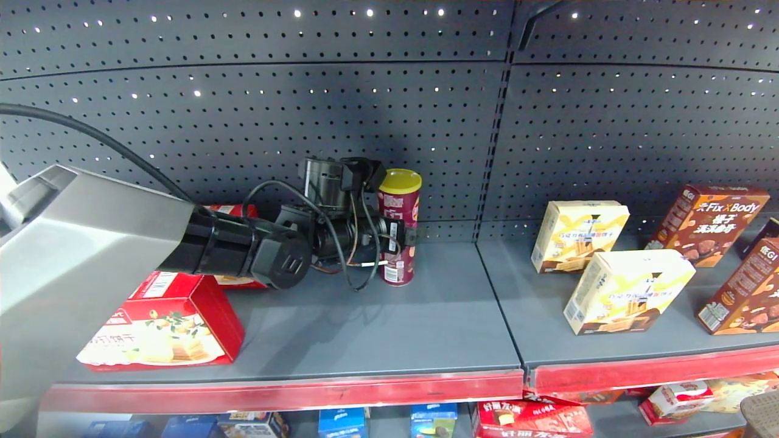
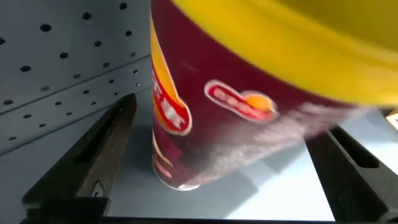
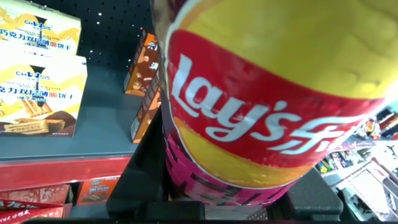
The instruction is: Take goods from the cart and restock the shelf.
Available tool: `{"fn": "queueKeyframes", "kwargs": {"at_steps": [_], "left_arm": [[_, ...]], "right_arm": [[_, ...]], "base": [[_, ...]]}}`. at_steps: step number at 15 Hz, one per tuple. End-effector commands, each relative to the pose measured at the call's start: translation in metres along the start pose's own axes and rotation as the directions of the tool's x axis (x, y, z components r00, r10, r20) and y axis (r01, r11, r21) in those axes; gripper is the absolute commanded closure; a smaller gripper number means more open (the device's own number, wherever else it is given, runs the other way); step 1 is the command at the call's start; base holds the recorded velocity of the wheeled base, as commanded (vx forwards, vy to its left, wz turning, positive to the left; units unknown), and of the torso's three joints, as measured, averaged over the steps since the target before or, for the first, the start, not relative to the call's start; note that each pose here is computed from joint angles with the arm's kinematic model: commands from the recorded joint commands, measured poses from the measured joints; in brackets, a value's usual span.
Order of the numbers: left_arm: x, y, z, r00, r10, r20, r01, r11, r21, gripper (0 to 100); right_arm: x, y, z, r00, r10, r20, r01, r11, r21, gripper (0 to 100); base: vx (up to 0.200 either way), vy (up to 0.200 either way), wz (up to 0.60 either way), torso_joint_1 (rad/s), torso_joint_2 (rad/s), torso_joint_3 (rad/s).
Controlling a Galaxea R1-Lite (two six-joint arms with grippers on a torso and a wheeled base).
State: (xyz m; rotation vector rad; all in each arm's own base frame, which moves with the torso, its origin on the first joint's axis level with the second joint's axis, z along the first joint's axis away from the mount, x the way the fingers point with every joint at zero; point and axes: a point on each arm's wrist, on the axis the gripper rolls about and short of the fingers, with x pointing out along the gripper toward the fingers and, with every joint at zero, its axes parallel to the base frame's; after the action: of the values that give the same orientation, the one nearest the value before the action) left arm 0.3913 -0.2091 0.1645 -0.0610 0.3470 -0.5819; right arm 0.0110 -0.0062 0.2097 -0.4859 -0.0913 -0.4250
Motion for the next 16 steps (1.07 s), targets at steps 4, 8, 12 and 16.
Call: {"fn": "queueKeyframes", "kwargs": {"at_steps": [4, 8, 12, 16], "left_arm": [[0.009, 0.0025, -0.0064, 1.0, 0.002, -0.011, -0.003, 1.0, -0.017, 0], [0.0138, 0.0031, -0.0064, 1.0, 0.003, -0.005, -0.003, 1.0, -0.016, 100], [0.0138, 0.0032, -0.0065, 1.0, 0.005, -0.006, -0.005, 1.0, -0.017, 100], [0.0139, -0.0018, -0.007, 1.0, -0.007, -0.008, 0.007, 1.0, -0.02, 100]], "right_arm": [[-0.0006, 0.0021, -0.0042, 1.0, 0.005, -0.01, -0.005, 1.0, -0.002, 100], [-0.0013, 0.0033, -0.0068, 1.0, 0.007, -0.016, -0.007, 1.0, -0.003, 100], [-0.0033, 0.0034, -0.0076, 1.0, 0.002, -0.011, -0.002, 1.0, -0.003, 100], [-0.0048, 0.0031, -0.0076, 1.0, 0.0, -0.006, 0.0, 1.0, -0.002, 100]], "base": [[0.0, 0.0, 0.0, 0.0, 0.0, 0.0], [0.0, 0.0, 0.0, 0.0, 0.0, 0.0], [0.0, 0.0, 0.0, 0.0, 0.0, 0.0], [0.0, 0.0, 0.0, 0.0, 0.0, 0.0]]}}
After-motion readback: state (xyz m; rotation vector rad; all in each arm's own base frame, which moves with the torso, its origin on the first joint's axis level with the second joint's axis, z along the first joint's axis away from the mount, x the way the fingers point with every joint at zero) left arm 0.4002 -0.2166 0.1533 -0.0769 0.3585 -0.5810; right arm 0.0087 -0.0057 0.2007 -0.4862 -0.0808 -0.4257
